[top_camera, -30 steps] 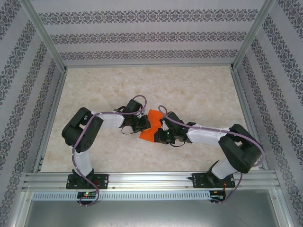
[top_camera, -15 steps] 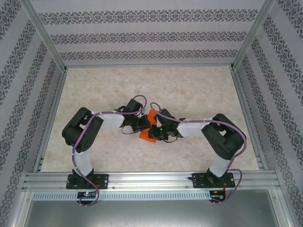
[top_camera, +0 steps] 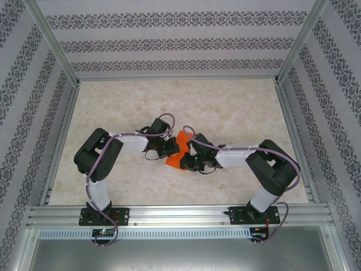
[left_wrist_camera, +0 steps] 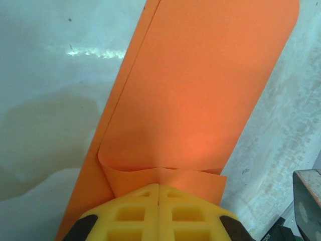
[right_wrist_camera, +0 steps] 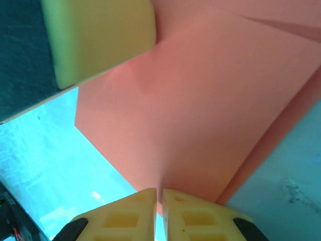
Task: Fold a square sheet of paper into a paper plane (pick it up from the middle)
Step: Fold the triangle a second time at the center of the table.
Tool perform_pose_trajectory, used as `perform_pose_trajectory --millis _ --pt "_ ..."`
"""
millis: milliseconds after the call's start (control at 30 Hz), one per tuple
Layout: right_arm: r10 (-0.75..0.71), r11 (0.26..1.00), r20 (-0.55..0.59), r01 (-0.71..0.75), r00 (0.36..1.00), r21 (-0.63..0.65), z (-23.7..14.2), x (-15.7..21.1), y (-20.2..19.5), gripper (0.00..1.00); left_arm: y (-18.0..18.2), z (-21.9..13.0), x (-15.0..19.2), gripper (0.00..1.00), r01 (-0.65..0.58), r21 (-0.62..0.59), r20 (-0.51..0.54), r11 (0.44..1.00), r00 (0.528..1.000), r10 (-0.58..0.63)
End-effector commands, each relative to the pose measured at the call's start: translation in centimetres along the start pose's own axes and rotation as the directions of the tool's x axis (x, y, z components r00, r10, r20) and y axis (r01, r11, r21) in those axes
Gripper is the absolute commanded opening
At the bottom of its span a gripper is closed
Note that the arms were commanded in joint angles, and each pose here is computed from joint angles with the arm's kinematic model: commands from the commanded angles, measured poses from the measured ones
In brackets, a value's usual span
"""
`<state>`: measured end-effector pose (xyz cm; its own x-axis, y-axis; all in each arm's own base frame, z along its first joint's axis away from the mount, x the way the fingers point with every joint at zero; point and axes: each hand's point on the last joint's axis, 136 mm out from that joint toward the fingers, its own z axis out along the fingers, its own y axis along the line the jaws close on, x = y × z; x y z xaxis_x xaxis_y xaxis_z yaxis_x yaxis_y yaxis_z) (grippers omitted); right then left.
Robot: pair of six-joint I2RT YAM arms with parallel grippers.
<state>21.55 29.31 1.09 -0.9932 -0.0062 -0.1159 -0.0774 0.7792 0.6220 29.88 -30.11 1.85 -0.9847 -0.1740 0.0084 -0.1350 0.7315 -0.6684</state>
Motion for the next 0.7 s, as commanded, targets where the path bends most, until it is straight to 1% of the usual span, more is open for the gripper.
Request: perform_pose_trajectory --millis 0,67,233,267,300,367,400,467,567,667 --pt "0.072 0.992 -0.093 -0.061 0.993 0.112 1.2 3.4 -4.0 0.13 3.1 0.9 0.7 0.01 0.030 -0.104 -0.020 0.994 0.999 -0.032" --pt "0.062 0.992 -0.093 -0.051 0.994 0.120 0.8 3.7 -3.9 0.13 3.1 0.9 0.7 0.01 0.030 -0.105 -0.020 0.994 0.999 -0.033" --pt "-0.020 1.000 -0.053 0.020 0.998 -0.005 -1.1 3.1 0.1 0.13 3.1 0.9 0.7 0.01 0.032 -0.104 -0.020 0.994 0.999 -0.034" --pt "-0.031 0.999 -0.050 0.030 0.998 -0.011 -1.1 3.2 0.4 0.13 3.1 0.9 0.7 0.01 0.033 -0.105 -0.020 0.994 0.999 -0.035" --pt "-0.030 0.999 -0.055 0.031 0.998 0.012 -0.8 3.2 -0.1 0.13 3.1 0.9 0.7 0.01 0.032 -0.104 -0.020 0.994 0.999 -0.034" --pt "0.002 0.996 -0.084 0.006 0.996 0.092 0.1 3.7 -2.3 0.11 3.1 1.0 0.7 0.01 0.031 -0.103 -0.020 0.994 0.999 -0.033" --pt "0.017 0.994 -0.101 -0.006 0.995 0.107 0.5 3.9 -2.9 0.10 3.0 1.0 0.7 0.01 0.031 -0.100 -0.023 0.995 0.999 -0.033" --pt "0.015 0.997 -0.098 -0.006 0.995 0.083 0.6 3.7 -2.4 0.10 2.9 0.9 0.6 0.01 0.028 -0.101 -0.022 0.995 0.999 -0.031" --pt "-0.024 1.000 -0.033 0.024 0.999 0.016 -1.1 2.2 0.5 0.10 3.0 0.7 0.7 0.01 0.026 -0.107 -0.017 0.994 0.999 -0.028" --pt "-0.061 0.997 0.088 0.065 0.994 -0.040 -3.4 -0.6 3.6 0.12 3.0 0.7 0.8 0.01 0.029 -0.101 -0.017 0.995 0.999 -0.031"
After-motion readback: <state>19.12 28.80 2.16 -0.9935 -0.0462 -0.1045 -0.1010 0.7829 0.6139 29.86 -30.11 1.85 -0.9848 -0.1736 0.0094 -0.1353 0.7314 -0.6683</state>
